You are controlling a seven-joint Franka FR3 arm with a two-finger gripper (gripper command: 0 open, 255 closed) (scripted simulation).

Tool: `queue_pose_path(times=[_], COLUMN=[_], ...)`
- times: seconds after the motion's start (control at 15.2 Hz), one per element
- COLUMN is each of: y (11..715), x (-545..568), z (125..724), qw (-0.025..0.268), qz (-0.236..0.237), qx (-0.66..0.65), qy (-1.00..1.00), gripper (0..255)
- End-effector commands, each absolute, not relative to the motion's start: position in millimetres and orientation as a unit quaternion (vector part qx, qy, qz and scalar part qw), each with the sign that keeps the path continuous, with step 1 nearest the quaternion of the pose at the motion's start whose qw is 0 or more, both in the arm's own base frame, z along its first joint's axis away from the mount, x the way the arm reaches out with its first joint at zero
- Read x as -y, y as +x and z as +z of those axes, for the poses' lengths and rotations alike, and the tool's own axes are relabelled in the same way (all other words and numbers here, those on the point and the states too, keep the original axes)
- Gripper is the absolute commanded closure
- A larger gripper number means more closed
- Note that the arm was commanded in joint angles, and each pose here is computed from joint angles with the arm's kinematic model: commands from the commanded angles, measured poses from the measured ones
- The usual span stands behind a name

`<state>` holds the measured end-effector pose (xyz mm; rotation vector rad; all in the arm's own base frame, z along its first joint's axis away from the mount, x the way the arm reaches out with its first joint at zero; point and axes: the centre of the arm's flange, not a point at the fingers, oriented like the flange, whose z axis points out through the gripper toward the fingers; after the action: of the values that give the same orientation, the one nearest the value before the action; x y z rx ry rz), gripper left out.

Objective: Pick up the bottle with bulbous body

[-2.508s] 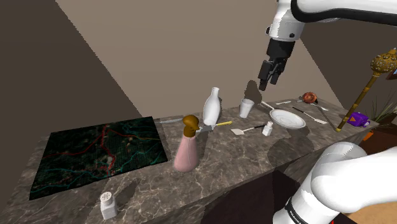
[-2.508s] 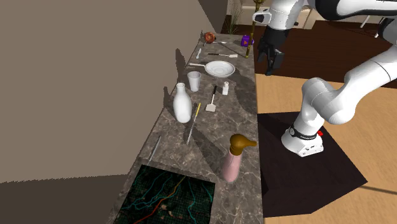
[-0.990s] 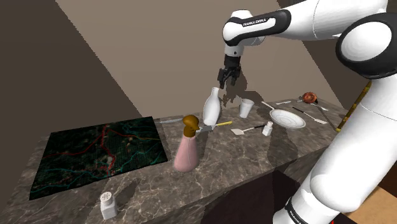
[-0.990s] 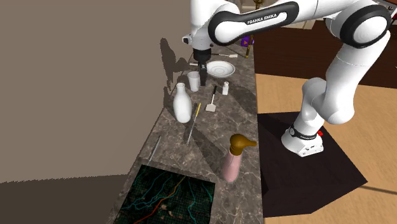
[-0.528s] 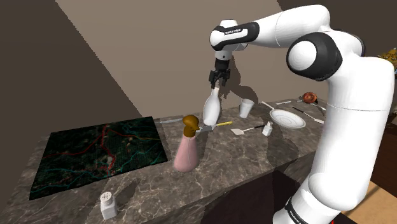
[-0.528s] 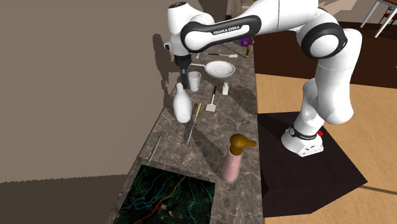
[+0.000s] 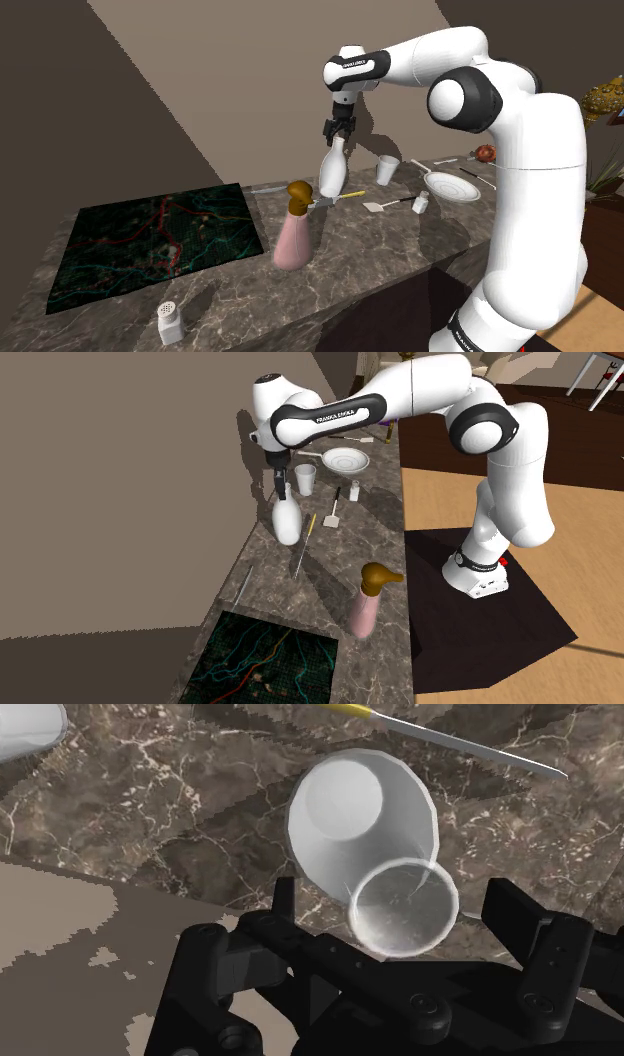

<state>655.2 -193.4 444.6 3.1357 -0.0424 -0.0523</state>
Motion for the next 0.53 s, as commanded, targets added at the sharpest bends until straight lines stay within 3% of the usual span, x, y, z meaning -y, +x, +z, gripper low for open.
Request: queue_pose_path(times=[0.0, 0.2, 0.26, 0.46], y=[655.1, 655.1, 655.2, 655.3], x=[193.1, 193.1, 192.2, 192.4], z=[433.5, 430.4, 430.5, 430.5], qw=[0.003, 0.003, 0.003, 0.003], qz=[-0.016, -0.016, -0.016, -0.016], qx=[0.014, 0.014, 0.014, 0.014], qy=[1.0, 1.0, 1.0, 1.0], gripper=[0, 0, 255, 255])
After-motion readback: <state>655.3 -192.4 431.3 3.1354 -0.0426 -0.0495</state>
